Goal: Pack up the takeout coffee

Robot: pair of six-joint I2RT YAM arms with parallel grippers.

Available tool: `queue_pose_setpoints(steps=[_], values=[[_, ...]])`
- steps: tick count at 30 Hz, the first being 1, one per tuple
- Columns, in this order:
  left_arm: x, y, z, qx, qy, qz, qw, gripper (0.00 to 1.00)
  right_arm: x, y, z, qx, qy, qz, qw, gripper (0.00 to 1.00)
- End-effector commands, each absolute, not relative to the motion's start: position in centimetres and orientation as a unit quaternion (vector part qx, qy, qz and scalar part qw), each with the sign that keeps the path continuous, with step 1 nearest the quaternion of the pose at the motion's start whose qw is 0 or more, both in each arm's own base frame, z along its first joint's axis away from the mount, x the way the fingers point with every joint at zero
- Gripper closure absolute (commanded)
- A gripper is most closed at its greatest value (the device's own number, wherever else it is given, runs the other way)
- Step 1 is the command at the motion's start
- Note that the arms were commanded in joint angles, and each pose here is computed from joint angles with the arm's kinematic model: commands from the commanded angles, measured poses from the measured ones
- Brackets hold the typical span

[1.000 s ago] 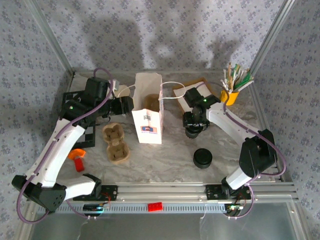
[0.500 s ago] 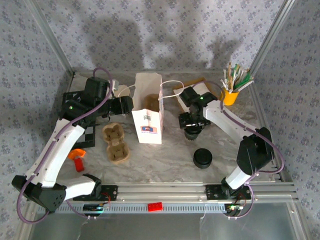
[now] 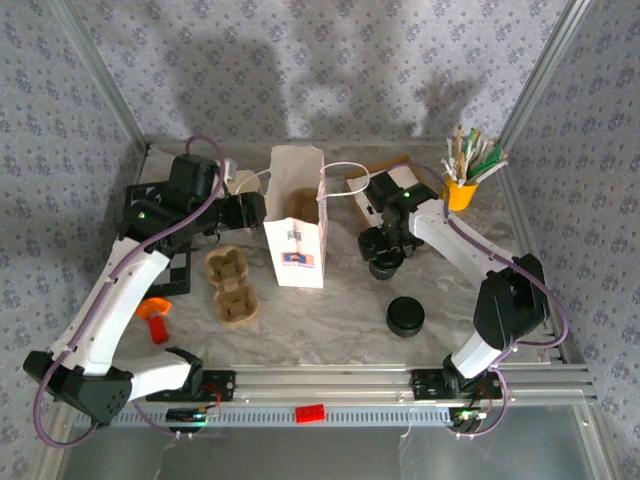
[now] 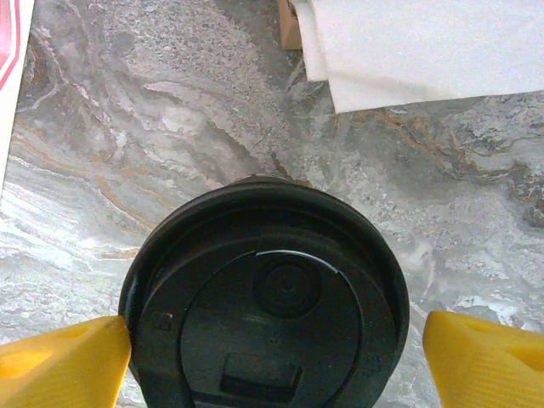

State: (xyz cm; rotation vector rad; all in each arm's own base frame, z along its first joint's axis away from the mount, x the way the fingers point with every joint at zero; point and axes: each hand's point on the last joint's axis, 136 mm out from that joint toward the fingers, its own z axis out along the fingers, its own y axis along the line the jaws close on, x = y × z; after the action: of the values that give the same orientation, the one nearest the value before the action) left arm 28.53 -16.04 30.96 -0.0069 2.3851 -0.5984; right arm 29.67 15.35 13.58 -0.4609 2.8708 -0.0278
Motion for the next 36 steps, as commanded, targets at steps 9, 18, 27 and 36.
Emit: queue_pose_setpoints(steps=[9,18,27,36], values=[[28.5,-15.6,31.4,-0.007,0.911,-0.229,0.344,0.33,29.7,15.2,12.8,-0.153,0.982,-0.019,0.107,0.13],[28.5,-15.6,31.4,-0.007,0.911,-0.229,0.344,0.33,29.7,15.2,12.0,-0.138,0.986,-0.022,0.095,0.17],[28.4,-15.5,31.5,-0.008,0.911,-0.229,0.344,0.33,29.8,15.1,14.4,-0.080,0.990,-0.015,0.115,0.04],[28.5,-15.1,31.8,-0.015,0.909,-0.226,0.349,0.33,29.3,14.6,14.4,0.022,0.994,-0.010,0.107,0.07]])
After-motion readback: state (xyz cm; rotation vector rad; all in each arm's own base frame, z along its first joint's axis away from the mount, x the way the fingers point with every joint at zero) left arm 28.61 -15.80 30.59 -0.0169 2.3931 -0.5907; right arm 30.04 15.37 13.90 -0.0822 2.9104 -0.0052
